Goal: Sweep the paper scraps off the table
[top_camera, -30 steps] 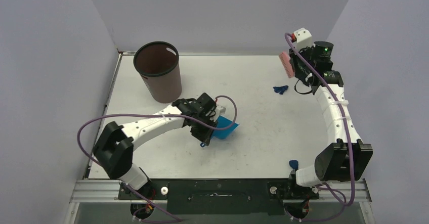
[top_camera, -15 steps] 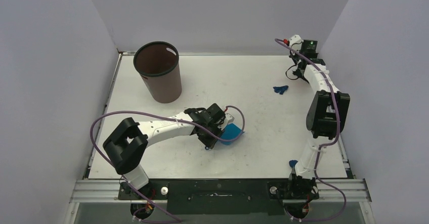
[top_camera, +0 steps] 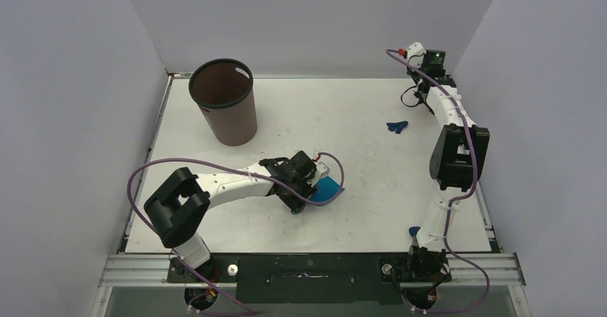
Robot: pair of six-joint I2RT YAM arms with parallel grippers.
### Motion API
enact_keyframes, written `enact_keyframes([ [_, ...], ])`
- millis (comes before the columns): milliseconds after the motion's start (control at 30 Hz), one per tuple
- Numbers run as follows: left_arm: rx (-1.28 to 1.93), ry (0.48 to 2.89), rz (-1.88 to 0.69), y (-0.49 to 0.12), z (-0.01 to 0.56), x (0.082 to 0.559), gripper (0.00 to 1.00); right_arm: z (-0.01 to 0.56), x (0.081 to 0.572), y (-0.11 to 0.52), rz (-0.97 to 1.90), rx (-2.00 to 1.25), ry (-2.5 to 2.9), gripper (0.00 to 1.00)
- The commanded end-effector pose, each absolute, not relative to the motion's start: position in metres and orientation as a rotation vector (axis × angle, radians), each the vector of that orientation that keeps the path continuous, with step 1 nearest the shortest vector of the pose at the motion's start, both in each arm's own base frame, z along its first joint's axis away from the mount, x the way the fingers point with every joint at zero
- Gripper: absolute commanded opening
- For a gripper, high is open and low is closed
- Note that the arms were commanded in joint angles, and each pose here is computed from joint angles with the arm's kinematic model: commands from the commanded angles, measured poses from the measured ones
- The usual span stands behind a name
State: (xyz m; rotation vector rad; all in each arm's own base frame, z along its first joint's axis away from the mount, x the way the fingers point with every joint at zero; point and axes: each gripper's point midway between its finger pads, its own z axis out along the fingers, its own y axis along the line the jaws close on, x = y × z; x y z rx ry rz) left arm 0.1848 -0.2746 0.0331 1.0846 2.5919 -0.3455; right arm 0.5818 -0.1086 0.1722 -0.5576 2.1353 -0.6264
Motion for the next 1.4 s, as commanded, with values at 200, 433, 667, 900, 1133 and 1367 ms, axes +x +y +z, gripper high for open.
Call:
enact_keyframes([
  [200,1.087,2.544,-0.394,-0.284,0.041,0.189,0.38,0.150,0.530,-0.072,-0.448,-0.670,2.236,0.05],
  [433,1.113,2.540,-0.373,-0.283,0.042,0.182,0.40,0.162,0.454,0.028,-0.122,-0.824,2.276,0.05],
  [667,1.134,2.527,-0.336,-0.280,0.046,0.174,0.43,0.211,0.402,0.092,0.013,-0.811,2.278,0.05],
  [900,1.142,2.540,-0.334,-0.279,0.042,0.171,0.44,0.247,0.418,0.083,-0.094,-0.756,2.189,0.05],
  [1133,1.136,2.550,-0.269,-0.276,0.034,0.177,0.37,0.231,0.450,0.081,-0.172,-0.751,2.145,0.05],
  [1367,1.132,2.552,-0.234,-0.273,0.030,0.179,0.33,0.199,0.486,0.091,-0.236,-0.810,2.098,0.05],
])
